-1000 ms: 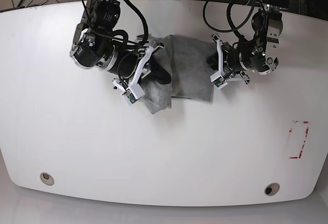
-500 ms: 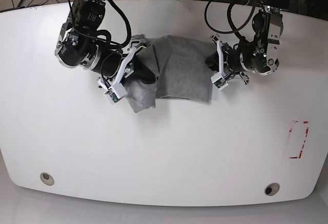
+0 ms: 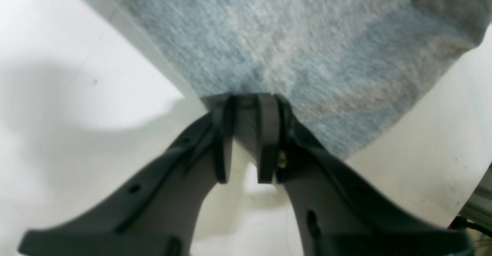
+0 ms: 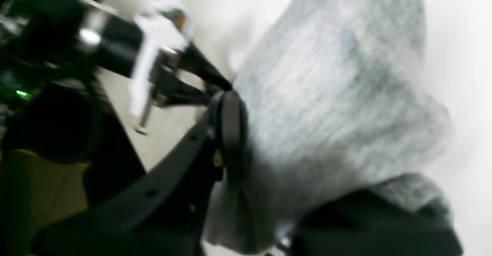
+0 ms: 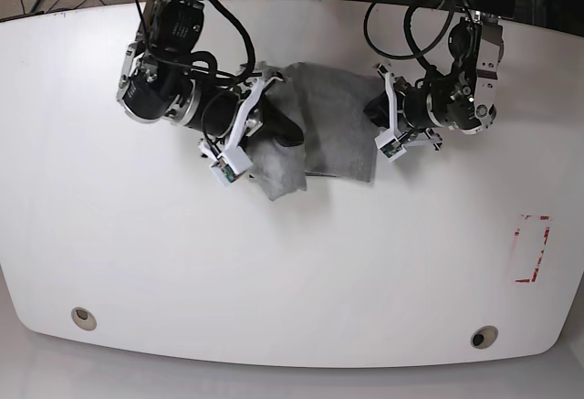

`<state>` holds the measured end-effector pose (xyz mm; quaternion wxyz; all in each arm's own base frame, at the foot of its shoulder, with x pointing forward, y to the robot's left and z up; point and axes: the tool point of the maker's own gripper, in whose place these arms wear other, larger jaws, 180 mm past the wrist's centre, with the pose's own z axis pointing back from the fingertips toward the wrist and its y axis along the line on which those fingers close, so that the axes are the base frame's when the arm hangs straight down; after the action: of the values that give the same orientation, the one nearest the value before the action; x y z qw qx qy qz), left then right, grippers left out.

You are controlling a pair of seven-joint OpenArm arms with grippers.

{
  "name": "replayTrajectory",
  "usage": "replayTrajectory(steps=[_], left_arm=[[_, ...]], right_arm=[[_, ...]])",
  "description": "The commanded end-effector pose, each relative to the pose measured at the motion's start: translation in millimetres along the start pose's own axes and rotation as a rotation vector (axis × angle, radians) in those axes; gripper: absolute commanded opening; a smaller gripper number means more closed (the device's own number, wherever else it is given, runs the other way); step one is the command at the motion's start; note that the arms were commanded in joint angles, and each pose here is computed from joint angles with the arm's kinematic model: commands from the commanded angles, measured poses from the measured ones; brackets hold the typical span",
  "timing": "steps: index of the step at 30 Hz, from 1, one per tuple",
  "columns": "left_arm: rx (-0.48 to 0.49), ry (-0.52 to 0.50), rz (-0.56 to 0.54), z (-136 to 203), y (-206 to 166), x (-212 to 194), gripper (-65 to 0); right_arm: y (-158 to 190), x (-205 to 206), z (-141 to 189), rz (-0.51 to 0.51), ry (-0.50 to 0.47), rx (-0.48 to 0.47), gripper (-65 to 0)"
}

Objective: Layout the t-shirt on the table in an organized manner, then fold the t-shirt properly
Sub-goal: 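Fold the strip end with the right gripper over toward the left gripper, then release the left gripper and move it away while the right gripper holds the bundle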

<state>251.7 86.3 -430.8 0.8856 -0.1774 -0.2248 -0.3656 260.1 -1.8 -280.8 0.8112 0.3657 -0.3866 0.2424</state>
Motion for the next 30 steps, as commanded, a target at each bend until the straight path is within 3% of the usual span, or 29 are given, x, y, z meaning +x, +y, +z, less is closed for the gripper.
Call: replayTrajectory(steps=[1, 10, 16, 19, 30], left_arm=[[0.032, 0.217, -0.012, -2, 2, -50, -55.7], [0.032, 0.217, -0.012, -2, 2, -50, -55.7], [0.030, 0.215, -0.011, -2, 2, -50, -55.7], [0.029, 0.214, -0.010, -3, 1, -49, -55.7], [0.022, 0.203, -0.006, -4, -2, -46, -55.7]], right_arm=[[7, 18, -2, 0.028, -0.060, 0.020, -61.7], [10, 22, -9, 0.048, -0.056, 0.015, -26.2], [10, 24, -9, 0.051, -0.061, 0.015, -10.9], [11, 24, -9, 0.050, -0.063, 0.017, -9.4], [-10, 9, 6, 0.095, 0.011, -0.040, -14.3]])
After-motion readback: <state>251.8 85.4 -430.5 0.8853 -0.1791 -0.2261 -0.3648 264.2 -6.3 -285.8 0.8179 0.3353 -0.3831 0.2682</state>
